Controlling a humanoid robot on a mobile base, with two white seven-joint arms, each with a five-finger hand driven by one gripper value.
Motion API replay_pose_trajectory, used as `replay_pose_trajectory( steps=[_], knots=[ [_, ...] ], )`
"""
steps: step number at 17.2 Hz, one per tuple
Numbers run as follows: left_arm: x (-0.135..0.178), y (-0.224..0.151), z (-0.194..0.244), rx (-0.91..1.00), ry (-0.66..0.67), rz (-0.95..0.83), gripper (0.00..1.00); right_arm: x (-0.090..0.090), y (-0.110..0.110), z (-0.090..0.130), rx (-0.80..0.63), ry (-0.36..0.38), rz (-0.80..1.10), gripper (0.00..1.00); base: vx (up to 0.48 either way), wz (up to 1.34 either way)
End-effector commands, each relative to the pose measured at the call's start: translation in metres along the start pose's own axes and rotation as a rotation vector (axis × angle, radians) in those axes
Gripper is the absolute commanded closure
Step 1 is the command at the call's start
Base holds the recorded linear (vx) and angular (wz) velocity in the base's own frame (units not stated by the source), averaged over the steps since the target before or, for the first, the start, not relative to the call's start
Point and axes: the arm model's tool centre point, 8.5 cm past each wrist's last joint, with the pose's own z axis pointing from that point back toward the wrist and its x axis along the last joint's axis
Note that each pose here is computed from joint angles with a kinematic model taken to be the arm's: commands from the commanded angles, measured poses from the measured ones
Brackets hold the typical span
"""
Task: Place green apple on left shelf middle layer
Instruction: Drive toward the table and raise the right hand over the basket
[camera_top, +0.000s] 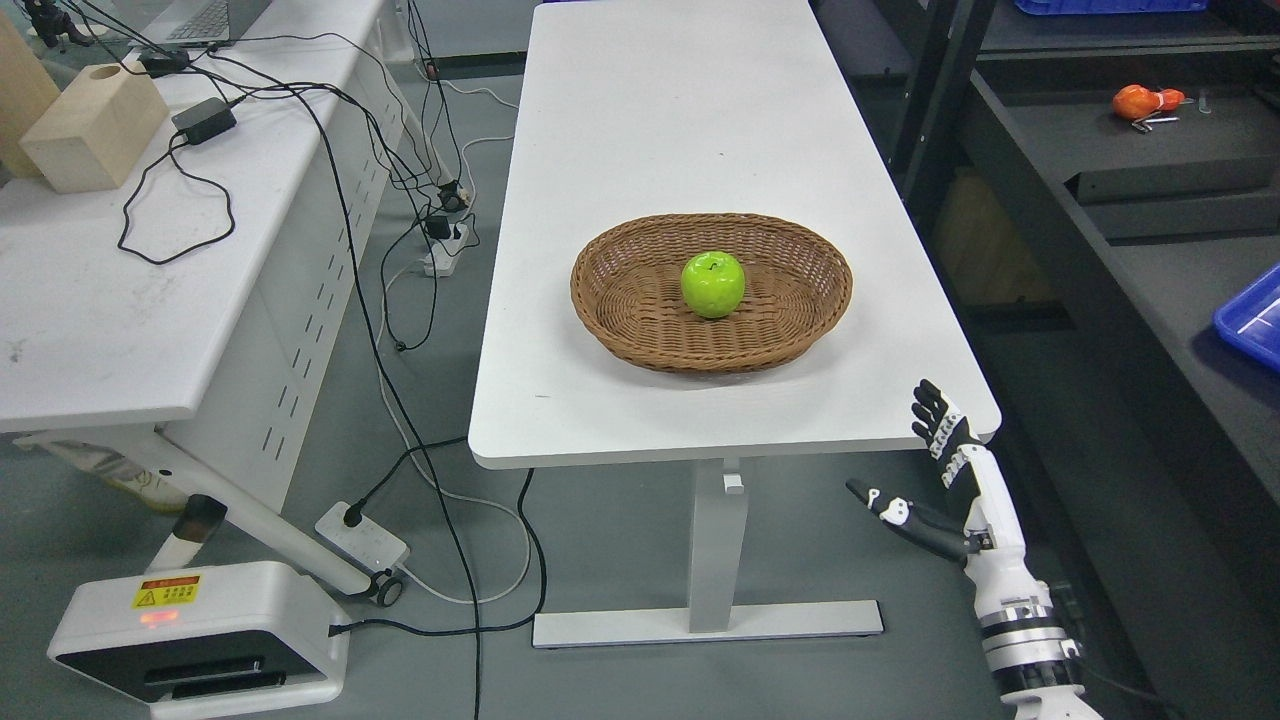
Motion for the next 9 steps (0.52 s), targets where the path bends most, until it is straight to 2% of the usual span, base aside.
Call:
replay_pose_trajectory(
  steps=[1,5,7,8,9],
  knots=[
    [0.0,0.011,0.002,0.017,0.001,-0.001,0.0,0.0,-0.005,0.001,0.006,0.002,0.016,0.0,0.0,0.0],
    [0.0,0.011,0.002,0.017,-0.001,-0.002,0.0,-0.001,-0.013,0.003,-0.026,0.0,-0.047,0.0,0.0,0.0],
    [0.0,0.011,0.002,0.017,-0.001,-0.002,0.0,0.007,-0.01,0.002,-0.015,-0.064,-0.019,0.0,0.0,0.0],
    [0.0,0.011,0.002,0.017,0.001,-0.001,0.0,0.012,-0.021,-0.001,0.041,-0.08,0.169,0.0,0.0,0.0],
    [0.0,0.011,0.002,0.019,0.001,-0.001,0.0,0.019,-0.043,-0.012,0.115,-0.078,0.543,0.0,0.0,0.0]
  ],
)
